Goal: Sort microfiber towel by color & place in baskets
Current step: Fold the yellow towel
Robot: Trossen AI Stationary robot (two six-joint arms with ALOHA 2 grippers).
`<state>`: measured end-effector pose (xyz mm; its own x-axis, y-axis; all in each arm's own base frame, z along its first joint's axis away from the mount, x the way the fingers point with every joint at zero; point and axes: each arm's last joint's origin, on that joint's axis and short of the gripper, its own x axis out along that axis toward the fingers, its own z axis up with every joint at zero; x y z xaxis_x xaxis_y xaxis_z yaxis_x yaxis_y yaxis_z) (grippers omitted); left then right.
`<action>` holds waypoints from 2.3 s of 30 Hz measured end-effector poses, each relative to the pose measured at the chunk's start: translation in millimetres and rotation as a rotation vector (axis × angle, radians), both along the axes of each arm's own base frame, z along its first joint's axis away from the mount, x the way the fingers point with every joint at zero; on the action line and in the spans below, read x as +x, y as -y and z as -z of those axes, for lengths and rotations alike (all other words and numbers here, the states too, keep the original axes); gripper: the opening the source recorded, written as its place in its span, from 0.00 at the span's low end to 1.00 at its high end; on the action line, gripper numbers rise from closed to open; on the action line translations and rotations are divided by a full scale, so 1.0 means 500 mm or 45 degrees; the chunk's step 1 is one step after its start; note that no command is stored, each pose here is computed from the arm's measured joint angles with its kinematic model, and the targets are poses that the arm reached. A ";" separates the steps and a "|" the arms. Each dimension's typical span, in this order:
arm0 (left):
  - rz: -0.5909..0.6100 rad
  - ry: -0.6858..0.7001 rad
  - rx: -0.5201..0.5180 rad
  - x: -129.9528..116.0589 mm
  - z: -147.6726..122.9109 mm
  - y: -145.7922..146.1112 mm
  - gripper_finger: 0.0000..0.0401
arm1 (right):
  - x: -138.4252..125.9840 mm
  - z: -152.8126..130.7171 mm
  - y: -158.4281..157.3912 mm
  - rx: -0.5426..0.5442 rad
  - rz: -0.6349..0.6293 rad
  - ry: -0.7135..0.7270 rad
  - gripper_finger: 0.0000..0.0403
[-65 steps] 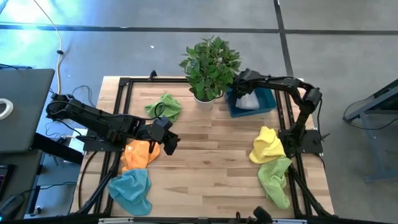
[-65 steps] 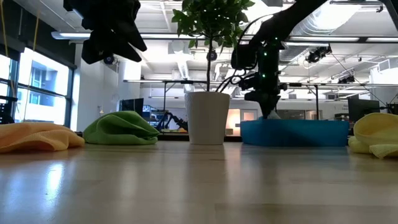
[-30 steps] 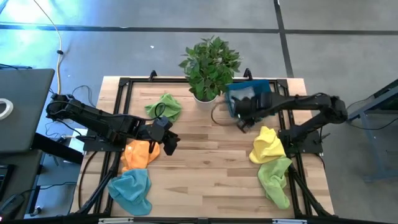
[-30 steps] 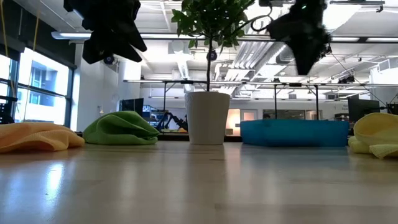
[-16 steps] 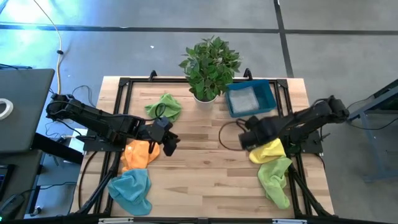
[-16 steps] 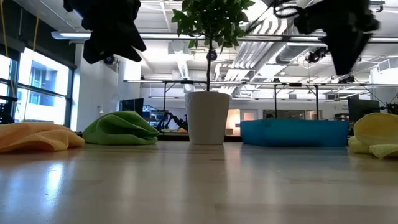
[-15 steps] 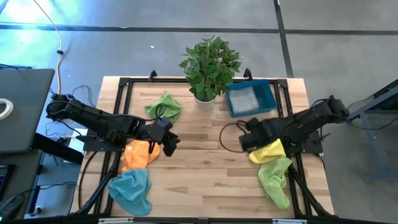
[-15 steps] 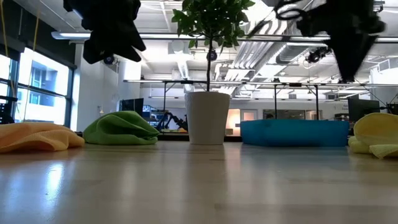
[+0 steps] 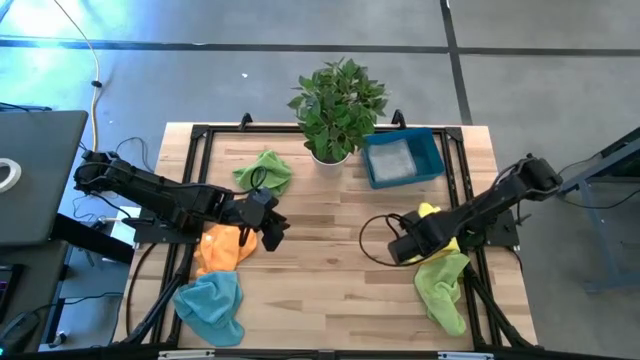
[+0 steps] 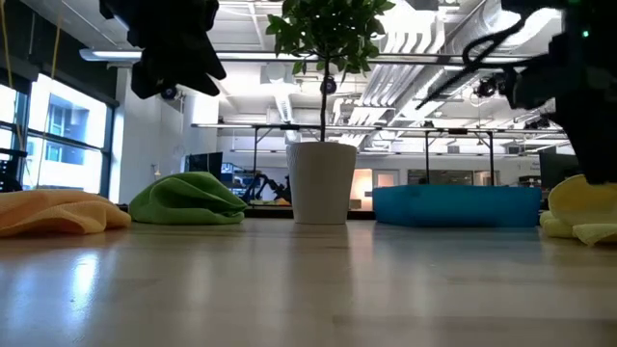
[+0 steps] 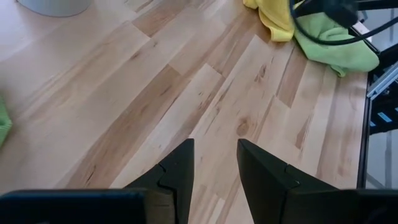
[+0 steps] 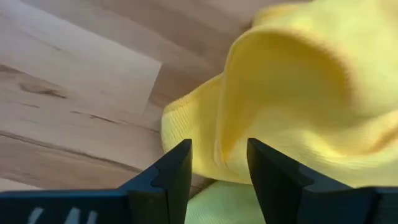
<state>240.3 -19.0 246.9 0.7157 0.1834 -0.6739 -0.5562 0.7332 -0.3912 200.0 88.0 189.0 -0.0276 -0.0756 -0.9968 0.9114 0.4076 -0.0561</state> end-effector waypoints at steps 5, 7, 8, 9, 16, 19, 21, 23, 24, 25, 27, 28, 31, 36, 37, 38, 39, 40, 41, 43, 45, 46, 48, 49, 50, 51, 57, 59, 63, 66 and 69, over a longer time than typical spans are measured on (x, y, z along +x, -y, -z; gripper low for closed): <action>0.000 0.000 0.000 0.000 0.000 0.000 0.28 | -0.010 0.047 0.004 0.027 0.000 0.040 0.39; 0.000 0.000 0.000 0.000 0.000 0.000 0.28 | -0.016 0.062 0.008 0.027 0.006 0.041 0.38; 0.000 0.000 0.000 0.000 0.000 0.000 0.28 | -0.018 0.068 0.010 0.027 0.010 0.041 0.38; 0.000 0.001 0.000 0.000 0.000 0.000 0.28 | -0.022 0.073 0.011 0.024 0.015 0.035 0.37; -0.001 0.000 -0.001 0.000 0.000 0.000 0.28 | -0.031 0.086 0.016 0.013 0.018 0.015 0.22; -0.001 0.001 -0.001 0.000 0.000 0.000 0.28 | -0.029 0.086 0.016 0.000 0.001 0.029 0.11; -0.001 0.001 -0.001 0.000 0.000 0.000 0.28 | -0.028 0.086 0.016 0.000 -0.020 0.034 0.04; -0.001 0.001 -0.001 0.000 0.000 0.000 0.28 | -0.028 0.086 0.015 0.003 -0.056 0.037 0.02; -0.001 0.001 -0.001 0.000 0.000 0.000 0.28 | -0.027 0.086 0.015 0.004 -0.062 0.039 0.02; -0.001 0.001 -0.001 0.000 0.000 0.000 0.28 | -0.027 0.086 0.015 0.004 -0.063 0.039 0.02; -0.001 0.001 -0.001 0.000 0.000 0.000 0.28 | -0.026 0.083 0.014 0.005 -0.079 0.041 0.02; 0.000 0.001 -0.001 0.000 0.000 0.000 0.28 | -0.023 0.080 0.012 0.010 -0.095 0.049 0.01; -0.001 0.001 -0.001 0.000 0.000 0.000 0.28 | -0.008 0.063 0.006 0.027 -0.173 0.089 0.01; -0.001 0.001 0.000 0.000 0.000 0.000 0.28 | 0.023 0.021 -0.008 0.054 -0.353 0.176 0.00; -0.001 0.002 -0.001 0.000 0.000 0.000 0.28 | 0.029 0.010 -0.011 0.058 -0.387 0.195 0.00; -0.001 0.004 -0.001 0.000 0.000 0.000 0.28 | 0.035 -0.001 -0.014 0.060 -0.422 0.208 0.00; 0.000 0.008 -0.002 0.001 -0.001 0.000 0.28 | 0.040 -0.013 -0.016 0.060 -0.458 0.219 0.00; 0.002 0.015 0.001 0.002 -0.002 0.000 0.28 | 0.045 -0.025 -0.018 0.061 -0.497 0.232 0.00; 0.015 0.027 0.014 0.003 -0.003 0.000 0.28 | 0.050 -0.038 -0.020 0.059 -0.541 0.247 0.00; 0.064 0.059 0.060 0.008 -0.008 0.003 0.28 | 0.061 -0.062 -0.024 0.043 -0.632 0.280 0.00; 0.130 0.102 0.117 0.013 -0.015 0.008 0.28 | 0.070 -0.086 -0.027 0.015 -0.736 0.320 0.00; 0.168 0.126 0.153 0.015 -0.019 0.012 0.28 | 0.076 -0.098 -0.030 0.006 -0.798 0.347 0.00; 0.247 0.174 0.236 0.020 -0.027 0.018 0.28 | 0.086 -0.121 -0.034 -0.022 -0.929 0.398 0.00; 0.287 0.198 0.280 0.023 -0.031 0.022 0.28 | 0.091 -0.132 -0.035 -0.042 -0.989 0.423 0.00; 0.321 0.223 0.319 0.025 -0.036 0.025 0.28 | 0.096 -0.142 -0.037 -0.062 -1.042 0.455 0.00; 0.349 0.248 0.354 0.027 -0.040 0.028 0.28 | 0.101 -0.152 -0.039 -0.085 -1.091 0.485 0.00; 0.429 0.383 0.487 0.036 -0.062 0.037 0.28 | 0.122 -0.210 -0.040 -0.219 -1.283 0.605 0.00; 0.437 0.416 0.513 0.038 -0.067 0.038 0.28 | 0.128 -0.229 -0.038 -0.259 -1.328 0.638 0.00; 0.430 0.456 0.530 0.041 -0.073 0.036 0.28 | 0.139 -0.253 -0.030 -0.354 -1.515 0.672 0.00; 0.418 0.474 0.531 0.042 -0.076 0.033 0.28 | 0.152 -0.268 -0.019 -0.462 -1.685 0.706 0.00; 0.414 0.486 0.532 0.043 -0.078 0.033 0.28 | 0.169 -0.282 -0.008 -0.572 -1.857 0.767 0.00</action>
<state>261.7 -35.4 286.0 0.9538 0.1084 -0.2802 -0.1586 0.9738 -0.1631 284.5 92.0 330.1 0.6830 0.0426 -0.7292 -0.2730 0.9408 -0.2007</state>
